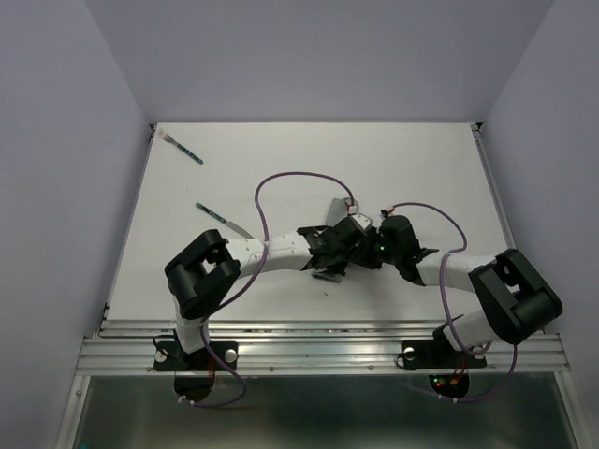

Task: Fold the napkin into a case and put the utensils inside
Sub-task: Smooth out the smaller rectangle-folded napkin at the center of the board.

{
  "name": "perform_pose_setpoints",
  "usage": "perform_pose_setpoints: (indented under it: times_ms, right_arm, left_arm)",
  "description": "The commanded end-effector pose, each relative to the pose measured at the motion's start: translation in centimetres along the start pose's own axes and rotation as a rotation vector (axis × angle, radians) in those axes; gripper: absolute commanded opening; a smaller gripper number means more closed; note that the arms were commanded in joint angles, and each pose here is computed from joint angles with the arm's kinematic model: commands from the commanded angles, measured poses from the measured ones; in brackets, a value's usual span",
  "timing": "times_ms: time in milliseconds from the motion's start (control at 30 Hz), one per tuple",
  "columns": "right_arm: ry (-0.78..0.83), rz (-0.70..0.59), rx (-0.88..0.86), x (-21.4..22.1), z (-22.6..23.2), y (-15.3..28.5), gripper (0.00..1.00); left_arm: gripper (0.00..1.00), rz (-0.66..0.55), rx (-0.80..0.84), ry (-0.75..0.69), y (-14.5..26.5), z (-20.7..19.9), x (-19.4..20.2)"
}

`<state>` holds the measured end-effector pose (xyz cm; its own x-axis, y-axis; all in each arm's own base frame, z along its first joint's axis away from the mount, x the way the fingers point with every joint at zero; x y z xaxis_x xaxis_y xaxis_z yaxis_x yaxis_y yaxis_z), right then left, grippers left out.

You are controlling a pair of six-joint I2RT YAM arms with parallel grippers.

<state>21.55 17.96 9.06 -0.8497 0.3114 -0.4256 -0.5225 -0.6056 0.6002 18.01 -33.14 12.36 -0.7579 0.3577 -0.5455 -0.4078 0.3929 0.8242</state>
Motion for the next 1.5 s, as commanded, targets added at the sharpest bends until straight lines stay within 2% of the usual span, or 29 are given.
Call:
perform_pose_setpoints:
  times_ms: [0, 133, 233, 567, 967, 1067, 1233, 1333, 1467]
  right_arm:
    - [0.012, -0.062, 0.026, -0.1, 0.2, 1.3, 0.28]
    - [-0.01, -0.111, 0.026, 0.1, 0.3, 2.6, 0.46]
    - [-0.029, -0.126, 0.025, 0.1, 0.4, 2.9, 0.53]
    - [-0.041, -0.164, 0.011, -1.1, 1.3, 2.8, 0.56]
    - [-0.055, -0.058, -0.013, -0.5, 0.6, -0.4, 0.59]
    - [-0.068, -0.043, -0.007, -0.1, 0.0, -0.9, 0.57]
    - [-0.081, -0.034, -0.013, 0.3, -0.4, -1.3, 0.45]
    - [-0.087, -0.033, -0.014, 0.4, -0.5, -1.4, 0.33]
    - [-0.088, -0.04, -0.016, 0.3, -0.4, -1.3, 0.22]
  left_arm:
    - [0.0, -0.035, 0.034, 0.033, 0.3, -0.2, -0.7]
    - [0.0, -0.039, 0.041, 0.037, 0.2, -0.1, -0.8]
    - [0.0, -0.039, 0.056, 0.042, 0.1, 0.0, -0.8]
    - [0.0, -0.044, 0.084, 0.059, 0.2, 0.1, -0.7]
    - [0.0, -0.051, 0.108, 0.065, 0.3, -0.3, -1.1]
    - [0.0, -0.057, 0.113, 0.066, 0.5, -0.4, -1.3]
    - [0.0, -0.064, 0.117, 0.068, 0.5, -0.6, -1.6]
    - [0.0, -0.067, 0.124, 0.073, 0.5, -0.7, -1.8]
    - [0.0, -0.07, 0.138, 0.078, 0.6, -0.9, -2.0]
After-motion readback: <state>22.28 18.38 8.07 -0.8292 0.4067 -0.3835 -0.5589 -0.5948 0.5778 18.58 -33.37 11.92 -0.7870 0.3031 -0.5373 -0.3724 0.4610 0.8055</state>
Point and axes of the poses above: each gripper's point midway between its finger pads, its own y axis back along the fingers, its own z axis along the line the jaws close on, x = y × z, the point moved 9 cm from there along y, back along the fingers, and after that the axes turned 8 degrees about y, right-handed, at the moved point
